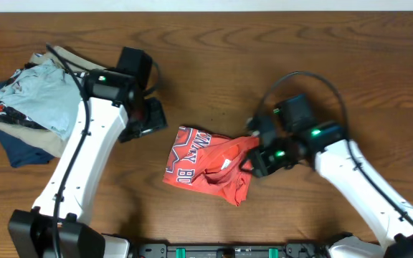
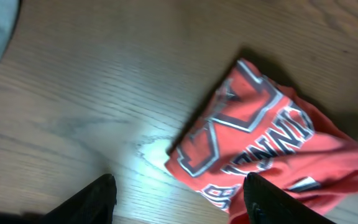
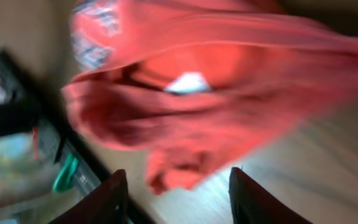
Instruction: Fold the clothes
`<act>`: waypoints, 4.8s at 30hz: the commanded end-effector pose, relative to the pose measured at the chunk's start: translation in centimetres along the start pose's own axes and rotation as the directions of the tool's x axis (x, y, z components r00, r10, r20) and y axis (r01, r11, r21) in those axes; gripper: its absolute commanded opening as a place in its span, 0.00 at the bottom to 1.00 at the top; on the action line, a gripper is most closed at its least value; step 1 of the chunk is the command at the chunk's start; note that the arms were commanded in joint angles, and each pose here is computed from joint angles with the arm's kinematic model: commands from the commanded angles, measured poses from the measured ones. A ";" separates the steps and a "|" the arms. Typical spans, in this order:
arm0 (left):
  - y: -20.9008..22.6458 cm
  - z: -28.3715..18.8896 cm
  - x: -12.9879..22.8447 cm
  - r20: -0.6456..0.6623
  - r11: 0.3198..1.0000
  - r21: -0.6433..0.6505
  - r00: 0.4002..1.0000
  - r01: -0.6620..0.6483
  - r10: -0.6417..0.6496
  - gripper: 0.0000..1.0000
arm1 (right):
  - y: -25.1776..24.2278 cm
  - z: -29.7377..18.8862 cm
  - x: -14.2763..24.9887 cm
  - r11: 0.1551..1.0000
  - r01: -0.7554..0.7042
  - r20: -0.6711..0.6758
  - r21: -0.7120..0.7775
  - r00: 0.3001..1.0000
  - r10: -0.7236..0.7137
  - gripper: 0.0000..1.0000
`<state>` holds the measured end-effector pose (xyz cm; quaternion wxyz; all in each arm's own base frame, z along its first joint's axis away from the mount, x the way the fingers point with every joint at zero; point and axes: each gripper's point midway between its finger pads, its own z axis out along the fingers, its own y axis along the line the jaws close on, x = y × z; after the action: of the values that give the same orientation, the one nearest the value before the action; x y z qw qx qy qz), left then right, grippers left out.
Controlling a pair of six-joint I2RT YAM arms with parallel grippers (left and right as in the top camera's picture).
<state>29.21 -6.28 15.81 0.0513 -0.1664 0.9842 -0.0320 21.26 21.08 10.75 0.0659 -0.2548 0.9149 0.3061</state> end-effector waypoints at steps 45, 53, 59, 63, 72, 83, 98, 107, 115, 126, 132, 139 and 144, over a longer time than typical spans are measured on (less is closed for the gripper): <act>4.5 0.4 -0.5 -0.075 0.995 -0.008 0.992 0.104 -0.104 0.68 | -0.4 1.4 -1.8 0.880 -0.169 0.173 0.444 0.980 0.100 0.48; 4.5 0.4 -0.5 -0.074 0.995 -0.008 0.992 0.104 -0.105 0.68 | 3.1 5.8 -1.3 0.967 0.018 0.019 0.253 1.000 -0.023 0.51; 4.5 0.4 -0.5 -0.074 0.995 -0.008 0.992 0.104 -0.104 0.68 | 3.7 9.2 0.1 0.971 0.102 -0.080 0.218 0.993 -0.086 0.50; 4.5 0.4 -0.5 -0.075 0.995 -0.008 0.992 0.104 -0.104 0.68 | 2.4 9.5 0.5 0.958 0.095 -0.102 0.271 0.992 -0.070 0.01; 4.6 0.8 -0.1 -0.089 0.994 -0.015 0.990 0.104 -0.105 0.68 | -6.5 3.1 5.7 0.618 -0.307 0.036 0.724 0.911 0.410 0.11; 0.4 4.1 3.5 -0.184 0.993 0.107 0.981 -0.048 0.067 0.68 | -9.2 0.7 5.5 0.500 -0.333 0.116 0.799 0.902 0.415 0.33; -9.1 7.8 9.3 -0.075 0.837 0.276 0.858 -0.472 0.508 0.72 | -13.5 -1.9 5.1 0.429 -0.464 0.205 0.775 0.827 0.524 0.36; -13.7 7.8 12.2 0.035 0.675 0.346 0.727 -0.652 0.685 0.73 | -13.8 -1.5 3.9 0.458 -0.476 0.229 0.751 0.837 0.496 0.37; -14.2 11.5 13.3 -0.052 0.677 0.350 0.708 -0.648 0.704 0.73 | -14.0 -1.8 3.9 0.444 -0.471 0.233 0.762 0.839 0.491 0.37; -11.7 16.0 10.7 -0.130 0.878 0.121 0.869 -0.463 0.477 0.73 | -15.3 -2.1 3.2 0.475 -0.497 0.241 0.726 0.831 0.501 0.34; -12.5 15.5 12.5 -0.241 0.956 0.167 0.930 -0.243 0.279 0.73 | -15.9 -1.8 0.3 0.542 -0.467 0.270 0.699 0.874 0.405 0.33; -11.8 14.0 13.4 -0.289 0.971 0.155 0.932 -0.180 0.219 0.71 | -16.5 -2.0 -1.9 0.584 -0.433 0.294 0.687 0.900 0.321 0.41; -13.6 10.8 10.7 -0.089 0.909 0.246 0.926 -0.336 0.367 0.73 | -17.2 -4.1 -2.3 0.563 -0.475 0.342 0.677 0.879 0.331 0.45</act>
<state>22.65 -22.97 2.42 -0.0615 -0.0221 0.9898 -0.1266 30.99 8.81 3.92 0.1510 0.0349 0.9858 -0.0649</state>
